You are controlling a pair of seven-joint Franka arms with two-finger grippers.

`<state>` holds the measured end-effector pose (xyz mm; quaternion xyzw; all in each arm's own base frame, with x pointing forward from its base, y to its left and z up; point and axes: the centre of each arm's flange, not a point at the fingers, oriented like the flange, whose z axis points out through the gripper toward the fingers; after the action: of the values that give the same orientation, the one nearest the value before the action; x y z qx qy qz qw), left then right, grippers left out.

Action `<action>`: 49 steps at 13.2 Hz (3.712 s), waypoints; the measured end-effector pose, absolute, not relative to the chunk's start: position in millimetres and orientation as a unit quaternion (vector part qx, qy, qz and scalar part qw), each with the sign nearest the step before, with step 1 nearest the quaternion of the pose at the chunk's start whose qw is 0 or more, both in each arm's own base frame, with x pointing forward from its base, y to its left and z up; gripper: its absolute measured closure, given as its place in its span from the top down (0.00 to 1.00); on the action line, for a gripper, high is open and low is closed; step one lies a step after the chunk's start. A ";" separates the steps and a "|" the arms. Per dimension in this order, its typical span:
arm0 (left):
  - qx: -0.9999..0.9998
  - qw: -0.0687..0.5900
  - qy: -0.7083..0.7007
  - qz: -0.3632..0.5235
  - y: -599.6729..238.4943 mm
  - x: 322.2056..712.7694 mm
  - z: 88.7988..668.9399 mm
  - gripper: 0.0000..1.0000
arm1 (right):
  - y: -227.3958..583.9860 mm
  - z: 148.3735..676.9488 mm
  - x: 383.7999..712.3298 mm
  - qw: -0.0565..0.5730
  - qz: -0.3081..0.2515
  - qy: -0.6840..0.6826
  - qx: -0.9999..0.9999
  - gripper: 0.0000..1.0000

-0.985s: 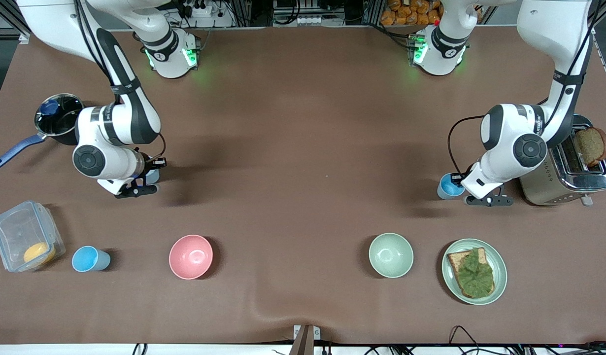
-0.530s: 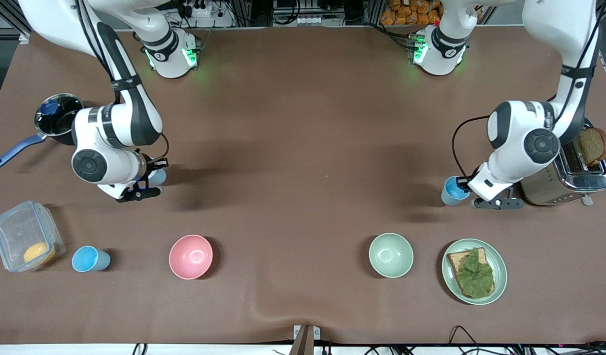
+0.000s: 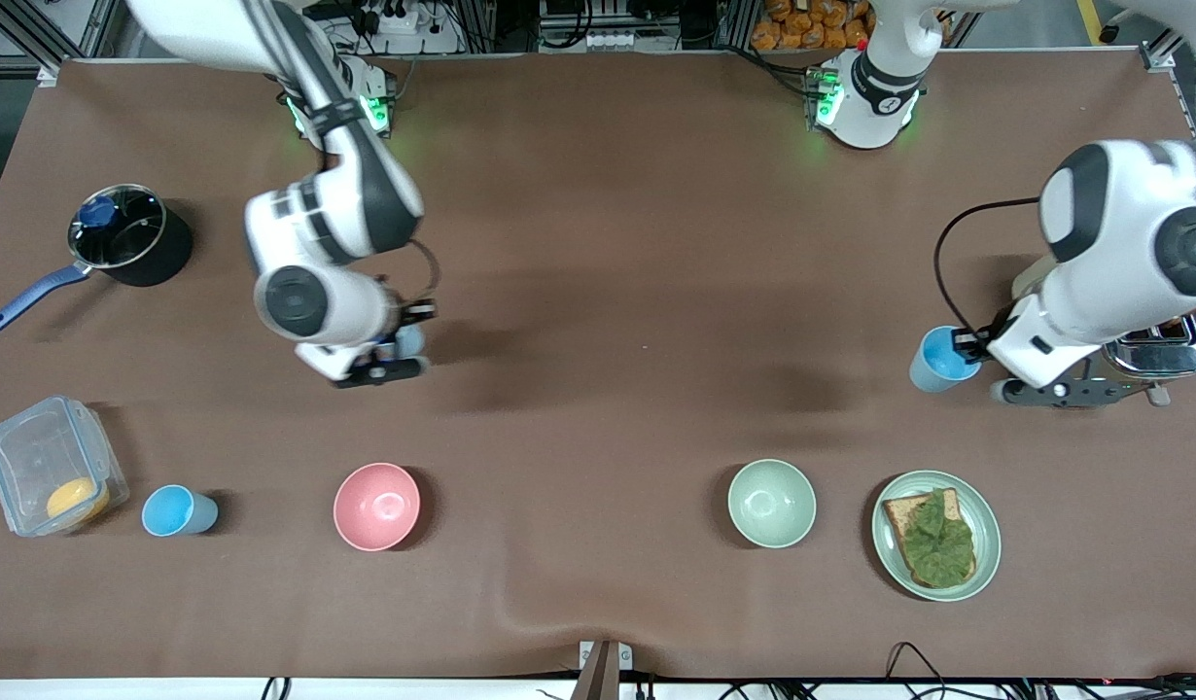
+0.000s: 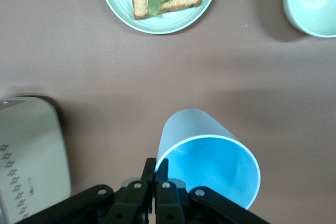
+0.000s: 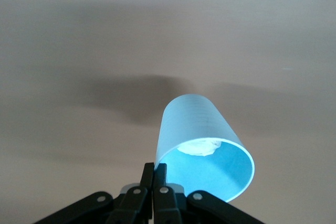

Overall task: Stack blue cups with both arms
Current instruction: 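Set the right cup at table middle while the left gripper carries its cup over, then lower the left cup into the placed cup while the right gripper withdraws, then open the left gripper and lift it off the stacked cups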

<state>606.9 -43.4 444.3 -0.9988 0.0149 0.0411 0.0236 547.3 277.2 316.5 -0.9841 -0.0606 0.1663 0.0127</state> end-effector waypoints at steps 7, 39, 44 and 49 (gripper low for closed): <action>-0.999 -0.007 0.030 0.037 -77.7 611.2 499.2 0.03 | 440.4 270.7 536.2 0.010 0.125 -0.033 -0.992 0.02; -0.950 -0.131 -0.281 0.033 -504.1 511.6 400.1 0.03 | 39.8 530.8 607.8 0.001 0.101 0.052 -0.994 1.00; -0.948 -0.114 -0.295 0.038 -545.1 486.3 335.2 0.03 | -35.6 584.8 563.1 0.023 0.058 0.073 -0.995 1.00; -0.949 -0.103 -0.294 0.043 -549.0 484.0 307.4 0.03 | -42.3 597.4 557.3 0.018 0.036 0.047 -0.998 1.00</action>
<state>484.0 -549.0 307.4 -0.9492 -0.2943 0.0431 -0.1030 557.3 -42.3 597.4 -0.9981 0.0467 0.0359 0.0180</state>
